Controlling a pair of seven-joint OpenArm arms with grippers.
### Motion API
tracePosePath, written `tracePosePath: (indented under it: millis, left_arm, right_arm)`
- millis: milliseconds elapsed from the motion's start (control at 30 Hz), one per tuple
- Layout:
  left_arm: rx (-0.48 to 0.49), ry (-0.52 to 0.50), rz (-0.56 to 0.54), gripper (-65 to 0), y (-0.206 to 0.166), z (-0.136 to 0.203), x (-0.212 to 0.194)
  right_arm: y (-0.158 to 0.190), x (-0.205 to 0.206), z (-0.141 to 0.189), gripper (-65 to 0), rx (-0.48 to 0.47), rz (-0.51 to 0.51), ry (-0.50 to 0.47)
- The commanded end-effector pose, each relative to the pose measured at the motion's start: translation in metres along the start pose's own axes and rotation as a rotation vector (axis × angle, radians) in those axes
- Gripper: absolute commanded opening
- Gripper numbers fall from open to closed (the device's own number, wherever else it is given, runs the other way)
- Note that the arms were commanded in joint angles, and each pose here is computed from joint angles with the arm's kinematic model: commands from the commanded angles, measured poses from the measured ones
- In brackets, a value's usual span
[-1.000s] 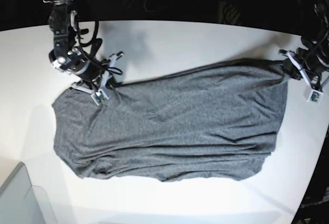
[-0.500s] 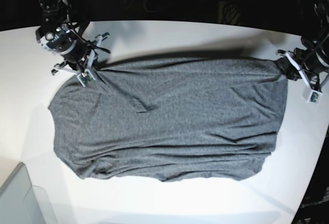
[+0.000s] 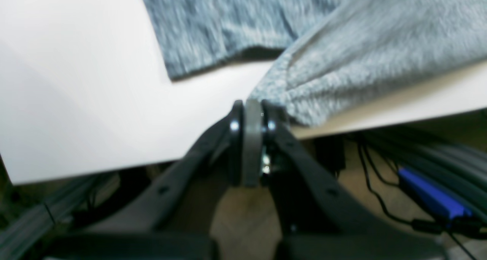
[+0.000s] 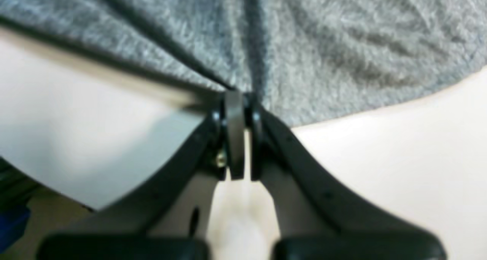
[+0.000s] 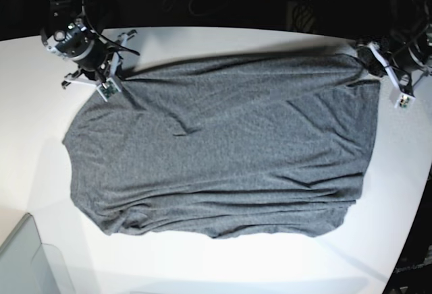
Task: Layout the t-shirt on the table in an organized manner, then fold the t-shirt properly
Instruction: 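Grasp the opposite shoulder corner with the right gripper, then pull both held corners apart to stretch the shirt's shoulder edge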
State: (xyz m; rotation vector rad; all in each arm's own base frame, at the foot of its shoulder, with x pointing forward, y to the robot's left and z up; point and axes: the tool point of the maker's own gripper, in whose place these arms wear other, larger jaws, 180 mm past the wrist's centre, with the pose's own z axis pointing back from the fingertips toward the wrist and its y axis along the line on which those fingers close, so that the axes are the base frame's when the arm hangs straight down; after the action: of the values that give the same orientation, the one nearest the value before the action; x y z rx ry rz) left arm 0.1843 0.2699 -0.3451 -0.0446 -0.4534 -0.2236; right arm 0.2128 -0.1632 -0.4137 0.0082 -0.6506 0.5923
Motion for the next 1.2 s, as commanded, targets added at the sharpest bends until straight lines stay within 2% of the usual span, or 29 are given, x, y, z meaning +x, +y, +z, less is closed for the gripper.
tracePosePath:
  millis: [0, 267, 533, 900, 1167]
  left_arm:
    - [0.014, -0.013, -0.019, -64.8, 0.005, 0.005, 0.005]
    - [0.015, -0.022, -0.017, -64.8, 0.005, 0.004, 0.007]
    - [0.035, -0.077, -0.003, -64.8, 0.017, 0.003, 0.032]
    - [0.033, -0.028, 0.085, -64.8, 0.035, -0.015, 0.017]
    - [0.178, 0.044, 0.066, -64.6, 0.060, -0.019, 0.000]
  right_arm:
    - [-0.003, 0.005, 0.004, -65.0, -0.009, 0.003, -0.024]
    - [0.018, -0.015, 0.010, -65.0, 0.036, -0.007, -0.003]
    - [0.040, -0.032, 0.019, -65.0, 0.080, -0.026, -0.018]
    - [0.040, -0.034, 0.017, -65.0, 0.080, -0.034, -0.014]
    - [0.042, -0.033, 0.017, -65.0, 0.084, -0.038, -0.017]
